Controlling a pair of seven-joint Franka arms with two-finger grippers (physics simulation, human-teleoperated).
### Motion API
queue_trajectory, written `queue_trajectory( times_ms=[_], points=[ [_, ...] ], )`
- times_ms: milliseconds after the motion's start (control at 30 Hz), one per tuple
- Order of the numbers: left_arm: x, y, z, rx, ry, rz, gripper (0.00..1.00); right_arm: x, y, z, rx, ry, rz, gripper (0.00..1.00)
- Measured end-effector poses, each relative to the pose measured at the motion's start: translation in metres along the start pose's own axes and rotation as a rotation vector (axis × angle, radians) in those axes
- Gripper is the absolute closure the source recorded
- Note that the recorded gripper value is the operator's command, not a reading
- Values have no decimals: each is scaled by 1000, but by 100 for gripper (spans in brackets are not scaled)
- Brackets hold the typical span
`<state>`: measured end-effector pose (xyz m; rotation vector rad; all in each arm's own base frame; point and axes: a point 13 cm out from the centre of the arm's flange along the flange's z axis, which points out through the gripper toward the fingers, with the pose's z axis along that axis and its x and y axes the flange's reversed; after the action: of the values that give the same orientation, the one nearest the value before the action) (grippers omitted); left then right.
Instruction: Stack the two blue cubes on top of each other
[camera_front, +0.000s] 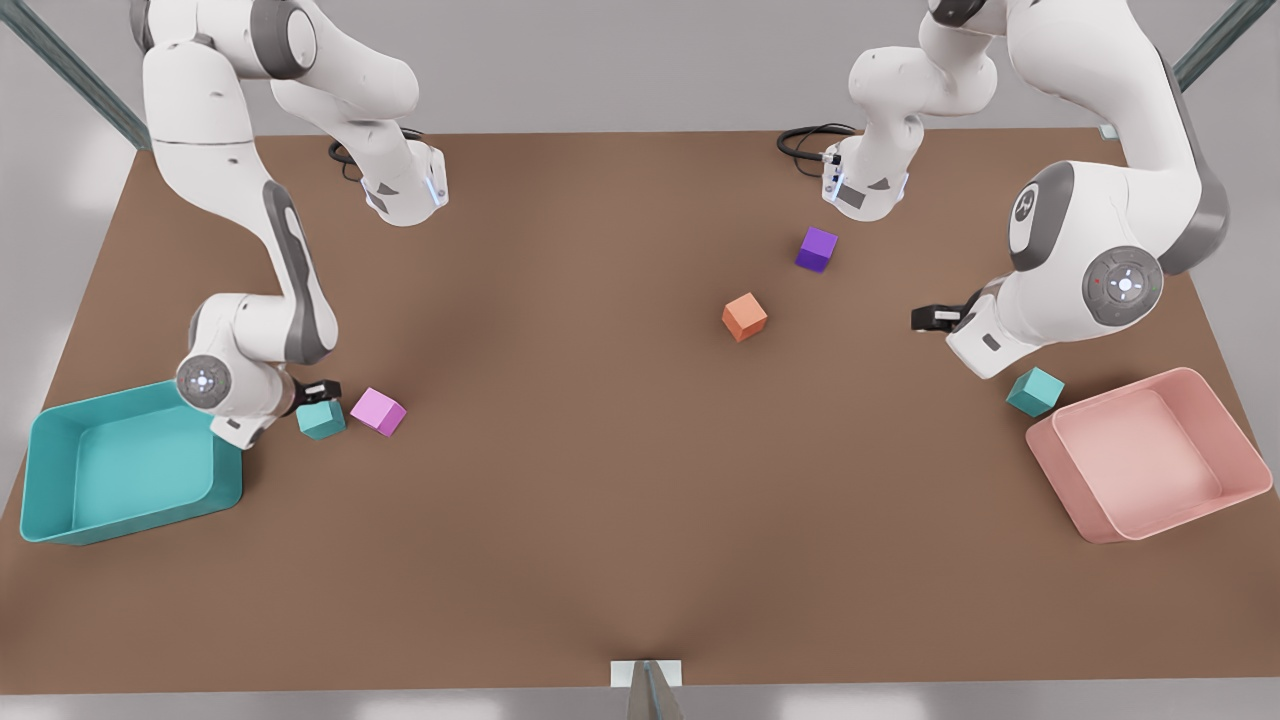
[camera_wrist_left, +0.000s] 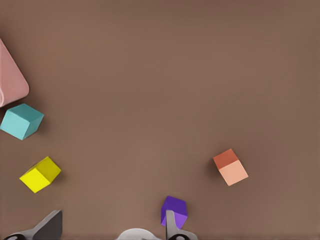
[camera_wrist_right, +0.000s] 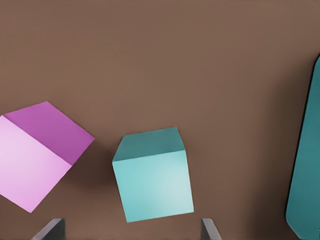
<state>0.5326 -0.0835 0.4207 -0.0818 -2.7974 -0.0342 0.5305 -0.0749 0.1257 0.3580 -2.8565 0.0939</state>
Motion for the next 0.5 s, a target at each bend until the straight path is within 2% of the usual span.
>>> queue_trajectory(
  times_ms=[500],
  points=[
    [0,0,1,-1,7,-3,0,11,-7,44,-16,54,-22,0]
  ],
)
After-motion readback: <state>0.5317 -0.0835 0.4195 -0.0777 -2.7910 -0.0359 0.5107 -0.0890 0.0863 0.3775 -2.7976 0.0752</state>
